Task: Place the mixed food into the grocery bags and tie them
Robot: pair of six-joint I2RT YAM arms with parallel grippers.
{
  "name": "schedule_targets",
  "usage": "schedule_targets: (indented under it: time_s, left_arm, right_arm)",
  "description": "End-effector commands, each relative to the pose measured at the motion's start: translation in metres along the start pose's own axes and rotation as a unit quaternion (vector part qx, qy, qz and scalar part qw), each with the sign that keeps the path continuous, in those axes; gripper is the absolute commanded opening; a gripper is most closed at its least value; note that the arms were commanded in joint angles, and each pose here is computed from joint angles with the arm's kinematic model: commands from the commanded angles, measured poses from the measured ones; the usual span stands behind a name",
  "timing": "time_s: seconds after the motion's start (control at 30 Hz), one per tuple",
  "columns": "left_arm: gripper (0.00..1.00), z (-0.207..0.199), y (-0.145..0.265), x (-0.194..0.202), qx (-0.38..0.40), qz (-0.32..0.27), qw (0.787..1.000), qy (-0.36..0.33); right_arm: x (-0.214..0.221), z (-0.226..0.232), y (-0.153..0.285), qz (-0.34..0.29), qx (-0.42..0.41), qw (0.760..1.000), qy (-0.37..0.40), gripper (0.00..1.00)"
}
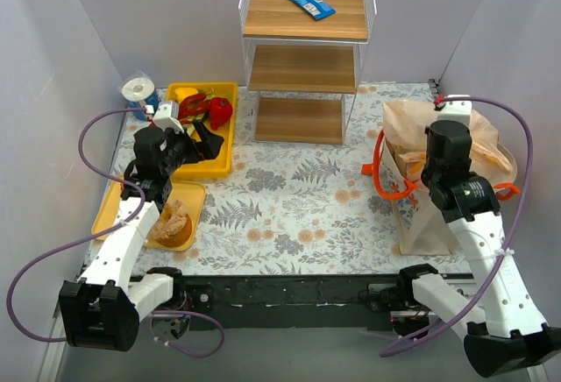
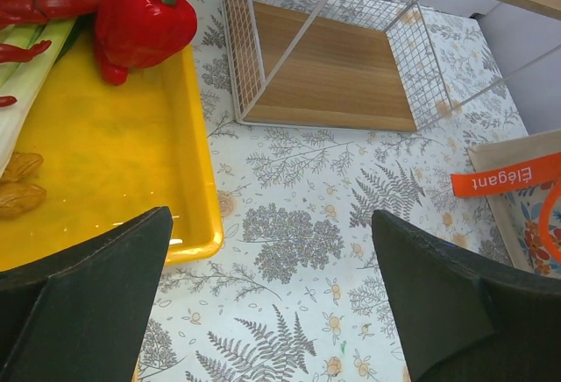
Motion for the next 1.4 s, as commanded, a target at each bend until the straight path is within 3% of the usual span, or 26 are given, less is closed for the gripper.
schedule_targets:
  time_s: [0.0, 0.27, 0.5, 0.63, 0.7, 0.73, 0.87, 0.9, 1.0, 1.17, 1.27, 1.37]
  left_arm:
    - [0.98, -0.002, -0.001, 0.005, 0.013, 0.010, 1.000, 0.002]
    - [0.98, -0.011, -0.002, 0.010, 0.035, 0.023, 0.999, 0.009]
    - [0.95, -0.022, -0.001, 0.016, 0.053, 0.032, 0.998, 0.003]
    - [0.95, -0.026, -0.001, 0.019, 0.059, 0.036, 0.998, -0.003]
    - [0.95, -0.028, 0.001, 0.019, 0.063, 0.037, 0.997, -0.005]
    - [0.95, -0.029, 0.001, 0.019, 0.063, 0.036, 0.997, -0.007]
    - [0.95, -0.029, 0.001, 0.020, 0.062, 0.036, 0.997, -0.009]
    - [0.95, -0.029, 0.001, 0.020, 0.061, 0.035, 0.997, -0.010]
    - [0.96, -0.028, 0.001, 0.019, 0.055, 0.033, 0.998, -0.014]
    - [0.96, -0.027, 0.002, 0.017, 0.051, 0.029, 0.998, -0.018]
    - [0.96, -0.027, 0.002, 0.017, 0.050, 0.028, 0.998, -0.019]
    - [0.96, -0.027, 0.002, 0.016, 0.049, 0.026, 0.998, -0.019]
  right_arm:
    - [0.025, -0.021, -0.002, 0.032, 0.077, 0.996, -0.025, 0.01]
    - [0.048, -0.045, 0.011, 0.083, 0.139, 0.987, 0.003, 0.01]
    - [0.085, -0.018, -0.001, 0.166, 0.069, 0.977, 0.111, 0.01]
    - [0.088, -0.005, -0.001, 0.165, 0.028, 0.982, 0.091, 0.01]
    - [0.081, -0.006, 0.001, 0.162, 0.020, 0.983, 0.083, 0.16]
    - [0.077, -0.007, 0.003, 0.160, 0.017, 0.984, 0.077, 0.42]
    - [0.040, -0.017, 0.024, 0.118, -0.035, 0.992, 0.032, 0.71]
    - [0.013, -0.029, 0.037, 0.077, -0.046, 0.996, -0.005, 0.76]
    - [-0.038, -0.026, 0.075, -0.029, -0.168, 0.983, -0.072, 0.81]
    - [-0.089, -0.027, 0.109, -0.157, -0.254, 0.947, -0.117, 0.82]
    - [-0.104, -0.009, 0.086, -0.155, -0.278, 0.944, -0.091, 0.82]
    - [-0.093, 0.003, 0.030, -0.086, -0.215, 0.970, -0.072, 0.81]
Point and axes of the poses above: each gripper's point midway between its finger pads, its own y axis back along the fingers, its own z axis along the line the jaws close on, x = y × z, the point moved 4 cm from there along y, back along the fingers, and after that the axes turned 14 degrees about y, right-handed, at the moved point
